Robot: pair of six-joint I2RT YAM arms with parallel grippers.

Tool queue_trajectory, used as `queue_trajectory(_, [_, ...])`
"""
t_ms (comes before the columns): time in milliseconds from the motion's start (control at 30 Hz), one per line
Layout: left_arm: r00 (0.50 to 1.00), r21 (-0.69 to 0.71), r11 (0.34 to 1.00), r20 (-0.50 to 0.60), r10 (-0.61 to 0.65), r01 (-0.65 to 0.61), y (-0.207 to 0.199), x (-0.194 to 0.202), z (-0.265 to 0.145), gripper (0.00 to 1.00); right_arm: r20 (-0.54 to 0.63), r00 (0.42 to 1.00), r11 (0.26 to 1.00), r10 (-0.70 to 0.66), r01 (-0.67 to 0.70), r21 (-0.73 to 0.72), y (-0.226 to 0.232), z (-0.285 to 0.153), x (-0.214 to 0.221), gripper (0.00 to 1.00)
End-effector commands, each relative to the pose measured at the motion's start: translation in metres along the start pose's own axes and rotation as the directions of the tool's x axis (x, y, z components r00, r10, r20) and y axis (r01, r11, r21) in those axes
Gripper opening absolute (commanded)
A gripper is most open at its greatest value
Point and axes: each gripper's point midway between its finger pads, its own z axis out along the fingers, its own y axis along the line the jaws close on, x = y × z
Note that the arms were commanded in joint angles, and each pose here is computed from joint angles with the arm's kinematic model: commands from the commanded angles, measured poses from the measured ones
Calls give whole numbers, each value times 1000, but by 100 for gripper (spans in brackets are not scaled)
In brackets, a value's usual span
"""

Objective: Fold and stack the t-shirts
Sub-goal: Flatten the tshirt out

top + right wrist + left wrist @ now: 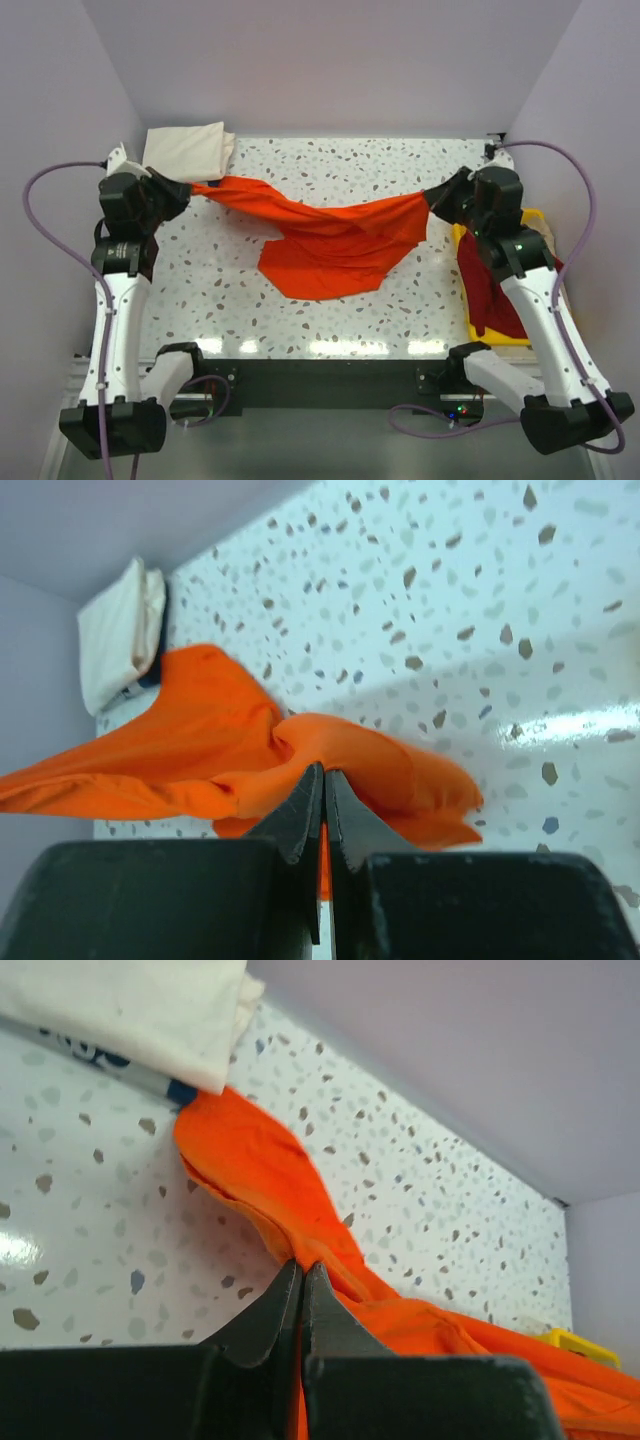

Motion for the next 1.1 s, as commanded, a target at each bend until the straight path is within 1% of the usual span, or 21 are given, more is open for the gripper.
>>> queue_trajectory(0, [987, 94, 994, 158, 35, -50, -44, -59, -41, 0, 100, 995, 999, -12, 9, 34, 8, -43, -39, 0])
queue_trajectory(33, [983, 104, 993, 179, 37, -56, -50, -67, -48, 0, 158, 987, 1000, -8, 8, 0, 23, -61, -60, 0])
queue_trajectory(100, [970, 133, 989, 239, 39, -72, -70, -91, -68, 0, 193, 981, 1000, -12, 12, 1, 30, -78, -77, 0])
queue_trajectory(133, [966, 146, 987, 255, 34, -74, -77, -99, -74, 0, 264, 965, 1000, -8, 16, -25, 44, -99, -102, 0])
queue_trajectory(200, [953, 188, 979, 301, 18, -78, -97, -122, -87, 0, 293, 956, 999, -15, 24, -26, 54, -110, -120, 0])
queue_trajectory(233, [949, 203, 976, 314, 10, -77, -104, -130, -89, 0, 348, 938, 998, -2, 24, -59, 68, -128, -141, 0])
queue_trajectory(367, [936, 295, 952, 349, -30, -79, -136, -161, -87, 0, 422, 907, 993, 4, 45, -108, 99, -143, -181, 0])
queue_trajectory(467, [933, 350, 934, 354, -58, -75, -153, -179, -67, 0, 460, 888, 990, 1, 63, -123, 117, -131, -206, 0])
queue_trajectory(533, [934, 375, 924, 350, -70, -70, -158, -187, -42, 0, 489, 872, 987, 3, 75, -141, 127, -119, -219, 0])
queue_trajectory(567, [938, 389, 919, 338, -73, -68, -160, -187, -31, 0, 508, 861, 984, 8, 82, -156, 135, -102, -228, 0])
queue_trajectory(600, [947, 388, 920, 310, -78, -52, -157, -185, -6, 0, 514, 857, 981, 7, 93, -169, 140, -92, -230, 0])
queue_trajectory(667, [947, 423, 904, 311, -84, -59, -162, -190, 16, 0, 518, 855, 980, 9, 96, -175, 145, -51, -236, 0])
queue_trajectory(700, [956, 430, 903, 277, -100, -30, -157, -185, 44, 0, 515, 857, 978, 8, 100, -182, 149, -36, -238, 0])
queue_trajectory(733, [944, 475, 878, 312, -111, -54, -166, -195, 50, 0, 532, 846, 976, 8, 109, -189, 154, -27, -246, 0])
queue_trajectory(767, [949, 500, 864, 294, -116, -49, -168, -193, 62, 0, 533, 846, 976, 11, 107, -189, 156, 4, -250, 0])
queue_trajectory(800, [953, 509, 860, 274, -126, -33, -165, -195, 89, 0, 540, 841, 973, 15, 112, -201, 160, 15, -255, 0])
queue_trajectory(833, [955, 531, 847, 260, -146, -15, -168, -199, 100, 0, 573, 819, 963, 36, 126, -239, 174, 8, -272, 0])
queue_trajectory(867, [958, 560, 828, 247, -147, -18, -175, -208, 119, 0, 574, 818, 961, 39, 127, -247, 179, 19, -277, 0])
queue_trajectory(933, [960, 605, 796, 222, -168, 0, -183, -221, 133, 0, 607, 793, 945, 58, 153, -290, 201, 26, -301, 0])
queue_trajectory(967, [960, 643, 766, 230, -159, -27, -193, -235, 137, 0, 610, 790, 944, 56, 158, -291, 205, 26, -305, 0])
queue_trajectory(1067, [959, 687, 724, 241, -150, -59, -204, -260, 124, 0, 669, 737, 932, 96, 170, -321, 216, 1, -326, 0])
